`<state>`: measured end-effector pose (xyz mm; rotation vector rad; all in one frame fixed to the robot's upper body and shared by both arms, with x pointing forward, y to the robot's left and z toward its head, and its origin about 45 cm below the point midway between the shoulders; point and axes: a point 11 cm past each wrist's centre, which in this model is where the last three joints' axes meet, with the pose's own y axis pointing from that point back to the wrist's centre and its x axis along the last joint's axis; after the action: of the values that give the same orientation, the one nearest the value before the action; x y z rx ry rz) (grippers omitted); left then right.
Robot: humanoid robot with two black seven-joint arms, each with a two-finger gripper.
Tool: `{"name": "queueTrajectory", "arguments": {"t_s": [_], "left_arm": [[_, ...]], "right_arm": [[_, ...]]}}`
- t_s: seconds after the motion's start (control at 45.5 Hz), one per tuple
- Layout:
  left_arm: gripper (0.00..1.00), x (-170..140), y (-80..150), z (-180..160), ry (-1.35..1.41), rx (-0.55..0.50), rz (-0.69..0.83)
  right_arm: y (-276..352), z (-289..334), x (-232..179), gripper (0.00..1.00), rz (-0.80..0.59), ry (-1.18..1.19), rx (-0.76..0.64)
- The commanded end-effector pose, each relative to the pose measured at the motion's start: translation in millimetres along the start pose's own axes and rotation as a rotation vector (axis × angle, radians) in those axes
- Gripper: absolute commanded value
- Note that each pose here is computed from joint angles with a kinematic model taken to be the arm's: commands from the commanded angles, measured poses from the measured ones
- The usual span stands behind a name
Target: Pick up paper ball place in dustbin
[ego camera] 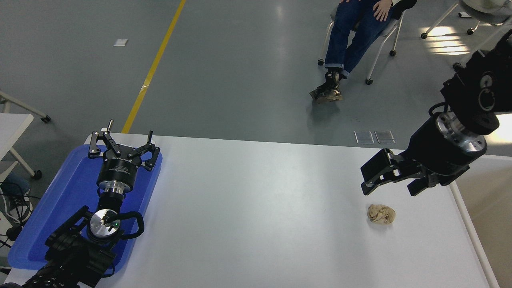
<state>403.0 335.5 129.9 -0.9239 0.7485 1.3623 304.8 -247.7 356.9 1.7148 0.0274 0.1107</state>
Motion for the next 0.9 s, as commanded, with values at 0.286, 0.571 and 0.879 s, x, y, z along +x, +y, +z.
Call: {"name": "queueTrajectory", "arguments": {"t_s": [0.286,0.571,0.879], "left_arm": [[1.0,0.0,0.0,0.0,0.0,0.0,0.0],[1.0,0.0,0.0,0.0,0.0,0.0,0.0],[1.0,0.0,0.0,0.0,0.0,0.0,0.0]], "right_arm": [[-7.8,-0.3,-0.8,1.0,-0.015,0.003,0.004],[-22.2,7.0,-1.1,1.0,-0.022,-0.008,0.012],[-54.7,32.8,4.8,1.0,0.019,0.017,-0.005]]}}
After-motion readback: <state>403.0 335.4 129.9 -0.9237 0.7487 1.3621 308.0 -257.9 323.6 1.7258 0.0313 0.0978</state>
